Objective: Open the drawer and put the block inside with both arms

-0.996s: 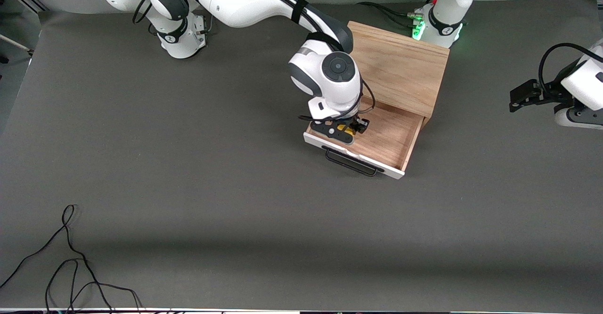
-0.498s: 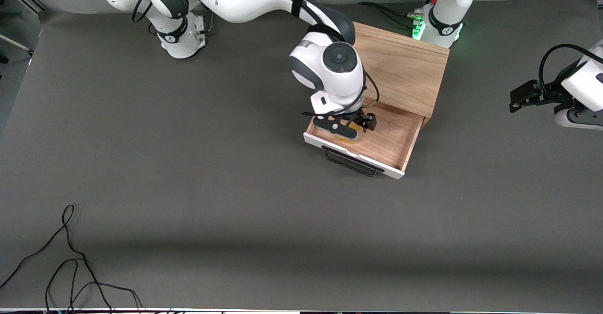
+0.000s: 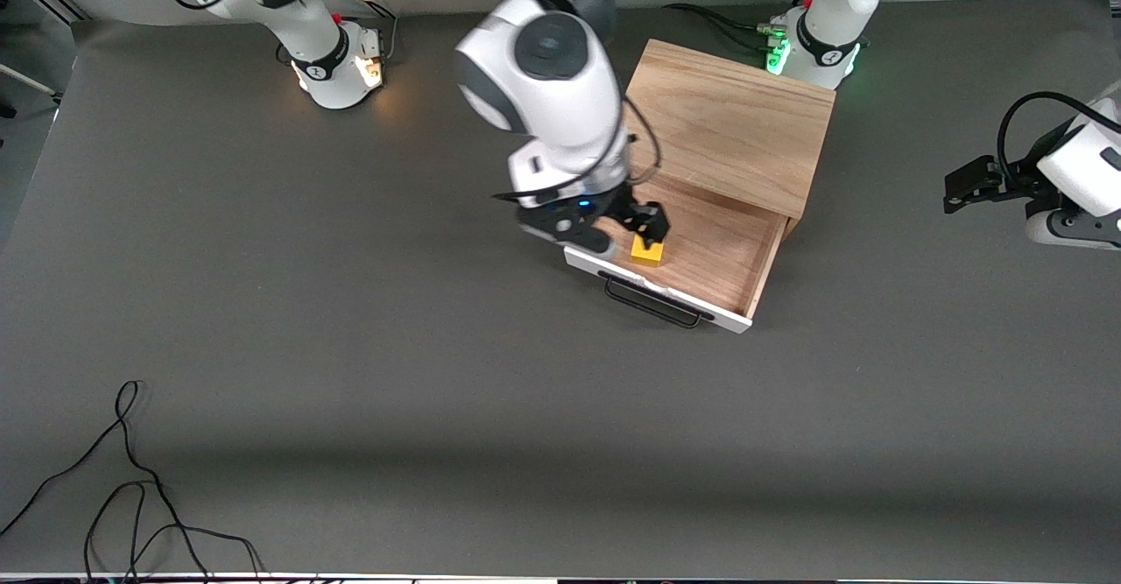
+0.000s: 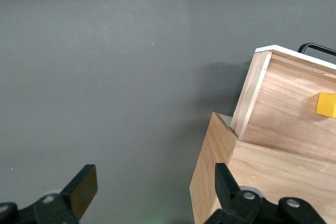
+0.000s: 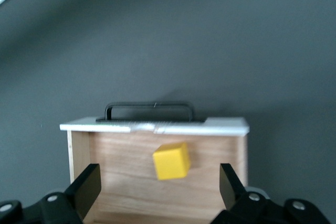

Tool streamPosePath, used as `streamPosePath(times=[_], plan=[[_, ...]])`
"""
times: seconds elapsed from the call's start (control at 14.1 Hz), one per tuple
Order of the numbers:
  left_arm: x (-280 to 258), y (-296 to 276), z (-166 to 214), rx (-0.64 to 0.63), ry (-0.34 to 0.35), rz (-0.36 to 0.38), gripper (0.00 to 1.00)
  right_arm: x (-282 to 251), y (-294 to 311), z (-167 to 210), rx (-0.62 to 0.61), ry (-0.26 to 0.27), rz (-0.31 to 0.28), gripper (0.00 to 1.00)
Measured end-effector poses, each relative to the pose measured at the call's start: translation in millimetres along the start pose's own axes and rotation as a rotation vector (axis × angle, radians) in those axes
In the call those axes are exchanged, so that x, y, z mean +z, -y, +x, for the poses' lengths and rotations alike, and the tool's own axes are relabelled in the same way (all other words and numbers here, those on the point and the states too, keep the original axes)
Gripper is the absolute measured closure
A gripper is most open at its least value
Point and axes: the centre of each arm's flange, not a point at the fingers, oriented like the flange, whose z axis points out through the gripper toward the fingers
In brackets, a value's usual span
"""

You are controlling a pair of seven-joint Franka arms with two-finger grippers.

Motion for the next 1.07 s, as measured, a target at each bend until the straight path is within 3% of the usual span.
streamPosePath(times=[0.5, 1.07], plan=[[3, 8, 1, -0.013, 0.005, -0.002, 0.00, -101, -137, 140, -0.138, -0.021, -0.036, 0.00], [3, 8, 1, -0.014, 0.005, -0.002, 0.00, -155, -344, 210, -0.197, 0.000, -0.101, 0.00]])
